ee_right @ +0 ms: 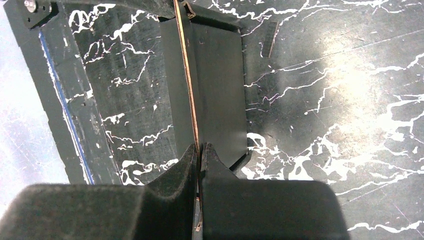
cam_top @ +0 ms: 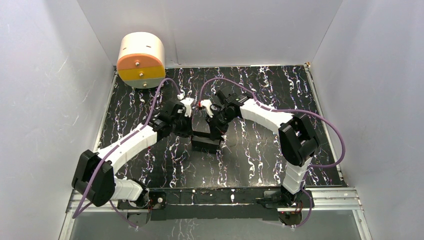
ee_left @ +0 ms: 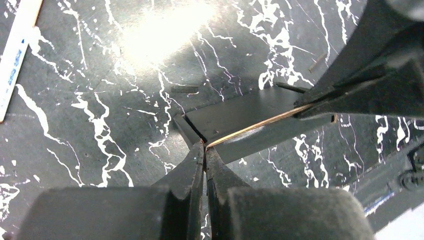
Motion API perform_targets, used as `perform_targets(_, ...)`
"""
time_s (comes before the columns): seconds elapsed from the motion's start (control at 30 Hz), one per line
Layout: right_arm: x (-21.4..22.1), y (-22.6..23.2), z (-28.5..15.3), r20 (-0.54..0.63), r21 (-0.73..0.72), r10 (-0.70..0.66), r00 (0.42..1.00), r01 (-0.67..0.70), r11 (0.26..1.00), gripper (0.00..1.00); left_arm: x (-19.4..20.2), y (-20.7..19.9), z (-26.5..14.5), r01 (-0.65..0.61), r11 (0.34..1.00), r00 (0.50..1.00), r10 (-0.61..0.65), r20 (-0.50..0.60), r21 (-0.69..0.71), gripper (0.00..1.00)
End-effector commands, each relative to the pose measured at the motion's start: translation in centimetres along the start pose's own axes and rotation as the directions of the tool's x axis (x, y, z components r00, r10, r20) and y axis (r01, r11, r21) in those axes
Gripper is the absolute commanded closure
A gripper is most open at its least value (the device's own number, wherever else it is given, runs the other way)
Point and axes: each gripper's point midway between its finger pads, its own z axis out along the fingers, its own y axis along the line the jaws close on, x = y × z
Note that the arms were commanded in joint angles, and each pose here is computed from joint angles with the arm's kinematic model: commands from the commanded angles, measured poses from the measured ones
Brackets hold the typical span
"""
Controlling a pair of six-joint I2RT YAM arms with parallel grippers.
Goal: Fold the paper box
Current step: Close the paper box at the center of the board.
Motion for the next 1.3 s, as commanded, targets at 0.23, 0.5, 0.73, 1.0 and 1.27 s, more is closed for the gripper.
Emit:
perform_targets(0.23, -0.7, -2.2, -0.2, 0.024, 0.173, 0.04, 0.999, -0.044, 0.984, 1.0, 0.7, 0.0, 1.3, 0.105, 0.973, 0.987, -0.077, 0.139, -0.205, 1.0)
perform_targets(0.5, -1.8, -2.6, -0.6, 0.064, 0.202, 0.031, 0.998, -0.043, 0.978, 1.0, 2.0, 0.7, 1.7, 0.103, 0.962, 0.983, -0.059, 0.174, -0.252, 1.0)
perform_targets(0.73, -2.5, -2.8, -1.1, 0.092, 0.227, 0.016, 0.996, -0.037, 0.973, 0.98, 3.8, 2.1, 2.0, 0.1, 0.943, 0.984, -0.048, 0.169, -0.318, 1.0)
perform_targets(1.0, -4.1, -2.5, -3.2, 0.166, 0.289, -0.004, 0.986, -0.045, 0.956, 0.76, 4.9, 3.1, 2.5, 0.101, 0.928, 0.985, -0.042, 0.168, -0.358, 1.0)
perform_targets(1.27, -5.2, -2.3, -6.4, 0.257, 0.395, -0.025, 0.966, -0.082, 0.915, 0.49, 5.9, 3.4, 3.1, 0.108, 0.924, 0.986, -0.054, 0.155, -0.367, 1.0)
